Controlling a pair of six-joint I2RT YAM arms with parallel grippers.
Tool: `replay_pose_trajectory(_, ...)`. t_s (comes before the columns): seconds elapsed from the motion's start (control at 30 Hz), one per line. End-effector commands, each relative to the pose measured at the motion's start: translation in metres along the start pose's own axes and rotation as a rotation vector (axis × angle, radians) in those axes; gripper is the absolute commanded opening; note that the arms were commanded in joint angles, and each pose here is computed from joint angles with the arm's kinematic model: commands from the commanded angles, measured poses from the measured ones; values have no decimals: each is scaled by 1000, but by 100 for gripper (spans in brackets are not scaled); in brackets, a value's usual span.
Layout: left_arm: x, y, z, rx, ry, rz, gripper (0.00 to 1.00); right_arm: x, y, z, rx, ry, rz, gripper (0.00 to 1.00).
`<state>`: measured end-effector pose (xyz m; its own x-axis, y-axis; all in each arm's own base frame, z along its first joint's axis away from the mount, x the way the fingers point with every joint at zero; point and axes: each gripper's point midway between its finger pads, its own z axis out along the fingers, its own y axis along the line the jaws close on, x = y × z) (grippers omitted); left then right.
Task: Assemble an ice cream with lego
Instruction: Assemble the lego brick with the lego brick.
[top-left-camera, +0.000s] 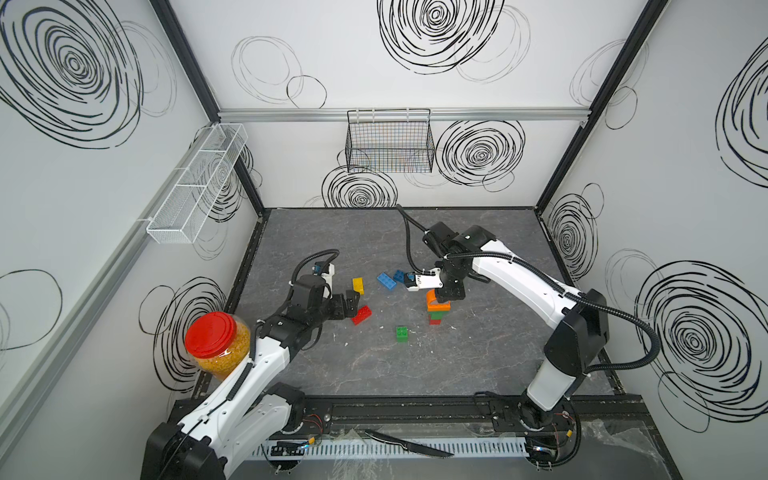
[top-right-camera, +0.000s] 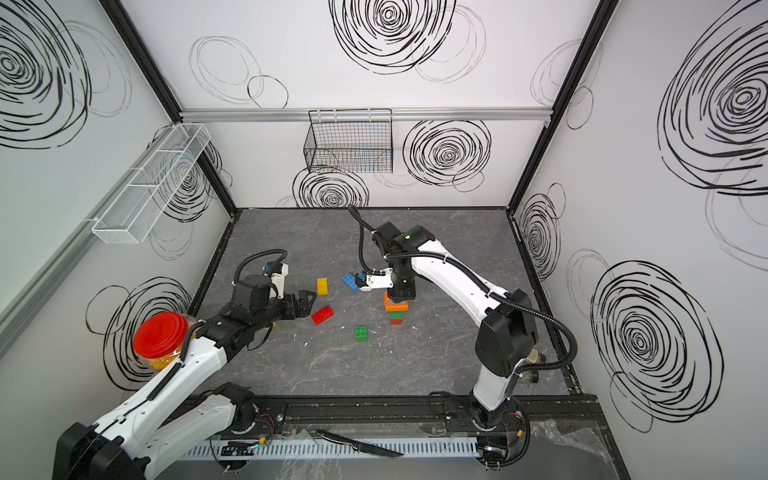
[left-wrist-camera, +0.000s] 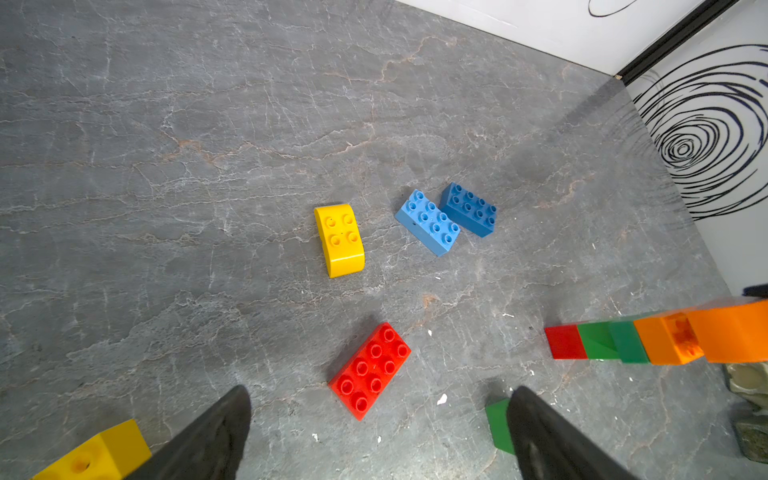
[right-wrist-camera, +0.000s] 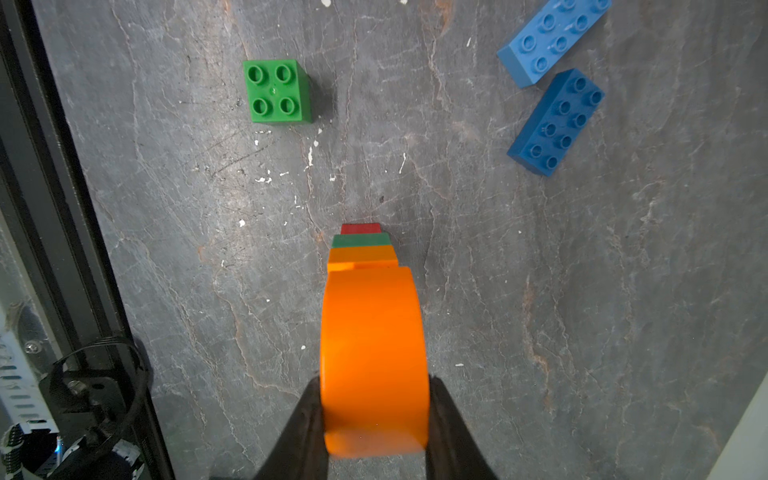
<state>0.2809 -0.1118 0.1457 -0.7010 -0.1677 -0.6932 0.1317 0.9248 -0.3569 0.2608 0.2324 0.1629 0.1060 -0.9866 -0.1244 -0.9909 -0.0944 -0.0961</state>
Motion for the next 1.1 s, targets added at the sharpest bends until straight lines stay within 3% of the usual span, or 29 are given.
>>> replay_pose_trajectory(0.0, -12, -6, -4, 12, -38, 19, 99, 3, 5, 7, -30, 14, -18, 0)
replay_pose_trajectory(0.6, -12, -6, -3, 13, -37, 20, 99, 3, 9, 20, -55, 32, -25, 0)
replay_pose_trajectory(1.07, -13, -6, -5, 15, -42, 19, 99, 0, 26, 53, -183, 87, 11, 0)
